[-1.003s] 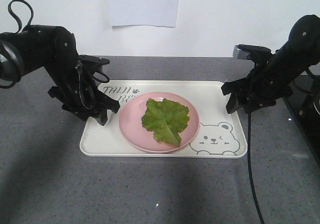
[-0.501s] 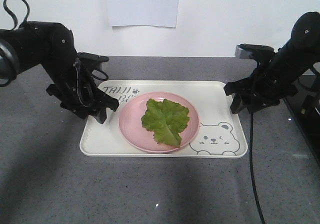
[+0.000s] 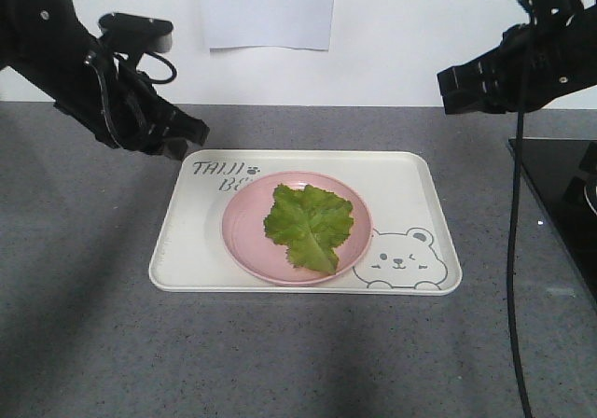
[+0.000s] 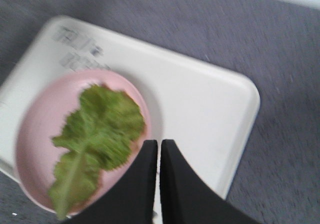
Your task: Transfer vegetables to tray and serve
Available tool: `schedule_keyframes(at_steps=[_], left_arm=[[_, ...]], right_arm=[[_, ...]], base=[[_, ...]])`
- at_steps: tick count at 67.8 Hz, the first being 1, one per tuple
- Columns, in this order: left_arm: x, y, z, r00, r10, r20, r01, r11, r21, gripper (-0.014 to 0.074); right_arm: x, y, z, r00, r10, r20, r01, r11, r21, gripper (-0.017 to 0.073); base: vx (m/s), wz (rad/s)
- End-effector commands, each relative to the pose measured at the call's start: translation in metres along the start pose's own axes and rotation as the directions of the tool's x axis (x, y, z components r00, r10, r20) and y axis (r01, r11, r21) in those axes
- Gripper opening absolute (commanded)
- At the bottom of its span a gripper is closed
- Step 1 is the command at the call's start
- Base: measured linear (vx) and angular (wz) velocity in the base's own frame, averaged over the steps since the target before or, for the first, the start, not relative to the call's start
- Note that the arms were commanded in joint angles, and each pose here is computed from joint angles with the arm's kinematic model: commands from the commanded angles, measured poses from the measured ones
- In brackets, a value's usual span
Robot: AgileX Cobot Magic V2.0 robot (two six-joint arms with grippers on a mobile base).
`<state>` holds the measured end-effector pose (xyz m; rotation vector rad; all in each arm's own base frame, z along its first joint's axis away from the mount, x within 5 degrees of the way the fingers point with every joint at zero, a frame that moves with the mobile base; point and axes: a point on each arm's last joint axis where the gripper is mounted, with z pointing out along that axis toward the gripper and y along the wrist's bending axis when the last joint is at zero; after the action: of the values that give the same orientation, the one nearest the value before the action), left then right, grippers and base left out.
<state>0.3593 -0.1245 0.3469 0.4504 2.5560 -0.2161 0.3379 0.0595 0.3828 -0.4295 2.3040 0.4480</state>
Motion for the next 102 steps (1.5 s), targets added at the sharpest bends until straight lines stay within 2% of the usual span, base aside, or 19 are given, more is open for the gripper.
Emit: schedule_keyframes(at_steps=[1,9,24,31,37,44,55,62,71,80,102], left_arm=[[-0.011,-0.006,-0.051,0.978,-0.002,0.209,0.0,1.0,0.011,0.0126],[-0.011,-0.009,-0.081,0.953,-0.002,0.303,-0.005,1.0,0.022,-0.0006],[0.001,-0.014,-0.14,0.895,0.028,0.445,-0.036,0.999,0.011,-0.0007],[0.013,-0.016,-0.169,0.856,0.039,0.516,-0.048,0.999,0.004,-0.0007],[0.034,-0.017,-0.184,0.815,0.036,0.578,-0.044,0.999,0.001,-0.0007],[0.063,-0.018,-0.183,0.791,0.012,0.612,-0.03,0.999,0.019,-0.0007],[0.126,-0.015,-0.15,0.79,-0.024,0.612,0.005,0.999,0.033,-0.0007],[0.167,-0.012,-0.124,0.808,-0.032,0.589,0.02,0.999,0.027,-0.0007],[0.199,-0.011,-0.106,0.819,-0.04,0.573,0.032,0.999,0.024,-0.0007],[0.209,-0.011,-0.104,0.826,-0.046,0.562,0.036,0.999,0.028,-0.0007],[0.21,-0.011,-0.104,0.828,-0.044,0.558,0.035,0.999,0.028,-0.0006]], right_arm=[[-0.012,0.018,-0.037,0.98,-0.061,0.192,0.064,0.998,-0.012,-0.0006],[0.0,0.026,-0.053,0.962,-0.09,0.256,0.09,0.996,0.012,-0.0006],[0.047,0.038,-0.083,0.926,-0.14,0.351,0.105,0.988,0.116,-0.0006],[0.074,0.046,-0.1,0.905,-0.159,0.395,0.106,0.982,0.155,-0.0006],[0.1,0.049,-0.106,0.893,-0.159,0.421,0.089,0.979,0.181,-0.0006],[0.124,0.053,-0.11,0.887,-0.165,0.432,0.084,0.976,0.199,-0.0006],[0.156,0.056,-0.109,0.894,-0.158,0.419,0.08,0.977,0.196,-0.0006],[0.169,0.057,-0.106,0.902,-0.151,0.404,0.078,0.978,0.191,-0.0006],[0.177,0.057,-0.101,0.915,-0.143,0.377,0.081,0.981,0.176,-0.0006],[0.179,0.058,-0.1,0.922,-0.138,0.361,0.083,0.983,0.163,-0.0006],[0.18,0.059,-0.1,0.927,-0.137,0.35,0.087,0.984,0.154,-0.0006]], base=[[0.0,0.0],[0.0,0.0],[0.0,0.0],[0.0,0.0],[0.0,0.0],[0.0,0.0],[0.0,0.0],[0.0,0.0],[0.0,0.0],[0.0,0.0],[0.0,0.0]])
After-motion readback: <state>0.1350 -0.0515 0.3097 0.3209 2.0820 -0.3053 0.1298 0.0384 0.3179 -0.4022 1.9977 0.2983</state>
